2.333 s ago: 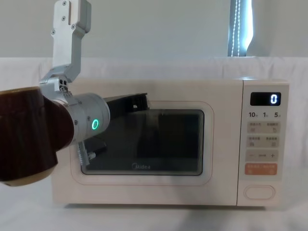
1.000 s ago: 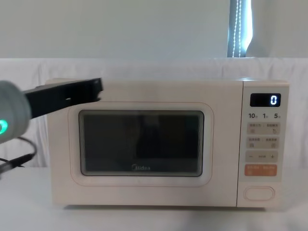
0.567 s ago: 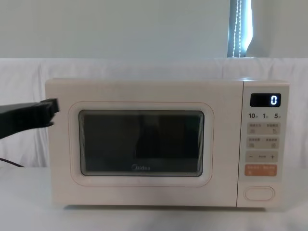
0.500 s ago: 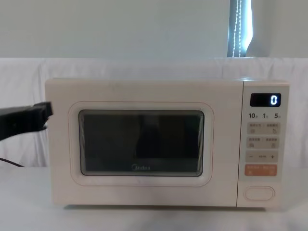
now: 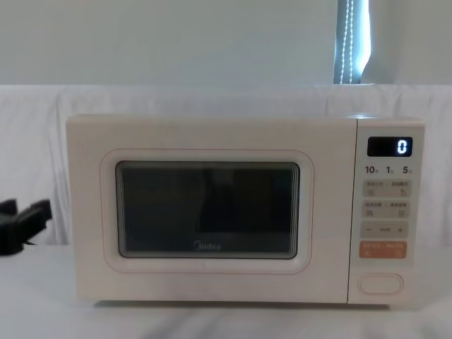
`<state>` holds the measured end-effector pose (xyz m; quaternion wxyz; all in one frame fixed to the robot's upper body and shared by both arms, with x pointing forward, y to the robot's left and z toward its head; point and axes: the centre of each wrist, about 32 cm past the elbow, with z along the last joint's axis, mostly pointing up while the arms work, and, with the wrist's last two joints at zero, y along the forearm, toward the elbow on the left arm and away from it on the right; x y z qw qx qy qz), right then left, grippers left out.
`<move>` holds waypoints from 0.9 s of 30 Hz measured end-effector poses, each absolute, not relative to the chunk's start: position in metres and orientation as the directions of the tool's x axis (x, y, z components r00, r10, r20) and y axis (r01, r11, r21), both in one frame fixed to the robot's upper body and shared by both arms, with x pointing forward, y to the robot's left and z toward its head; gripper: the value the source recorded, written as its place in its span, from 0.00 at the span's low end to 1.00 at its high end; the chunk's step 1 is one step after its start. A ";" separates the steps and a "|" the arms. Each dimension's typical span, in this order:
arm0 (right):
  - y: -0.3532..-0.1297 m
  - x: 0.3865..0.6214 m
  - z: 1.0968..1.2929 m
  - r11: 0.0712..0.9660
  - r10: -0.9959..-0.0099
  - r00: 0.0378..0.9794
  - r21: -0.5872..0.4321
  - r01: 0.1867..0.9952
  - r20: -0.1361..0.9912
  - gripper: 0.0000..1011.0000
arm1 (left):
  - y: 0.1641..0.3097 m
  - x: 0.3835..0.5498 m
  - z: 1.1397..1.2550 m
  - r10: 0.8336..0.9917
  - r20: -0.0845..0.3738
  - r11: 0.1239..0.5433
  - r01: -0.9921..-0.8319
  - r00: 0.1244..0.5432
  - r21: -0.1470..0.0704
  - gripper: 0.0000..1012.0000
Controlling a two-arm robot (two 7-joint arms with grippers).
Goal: Press the button to open the microwave door with one hand; close the microwave door with the other hand.
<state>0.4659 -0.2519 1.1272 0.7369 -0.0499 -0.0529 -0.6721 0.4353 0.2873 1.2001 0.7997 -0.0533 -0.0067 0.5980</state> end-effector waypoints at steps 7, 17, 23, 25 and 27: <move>-0.252 0.466 1.127 0.092 -0.985 0.091 -0.002 0.996 0.145 0.99 | 0.294 0.430 1.181 0.965 -0.064 0.250 -0.966 0.254 -0.063 0.62; -0.252 0.466 1.127 0.092 -0.985 0.091 -0.002 0.996 0.145 0.99 | 0.299 0.425 1.164 0.972 -0.065 0.225 -0.974 0.227 -0.035 0.92; -0.252 0.466 1.127 0.092 -0.985 0.091 -0.002 0.996 0.145 0.99 | 0.300 0.424 1.157 0.974 -0.060 0.217 -0.976 0.218 -0.022 0.99; -0.252 0.466 1.127 0.092 -0.985 0.091 -0.002 0.996 0.145 0.99 | 0.300 0.424 1.155 0.975 -0.059 0.213 -0.977 0.214 -0.018 0.99; -0.252 0.466 1.127 0.092 -0.985 0.091 -0.002 0.996 0.145 0.99 | 0.299 0.425 1.153 0.976 -0.058 0.210 -0.978 0.210 -0.014 0.99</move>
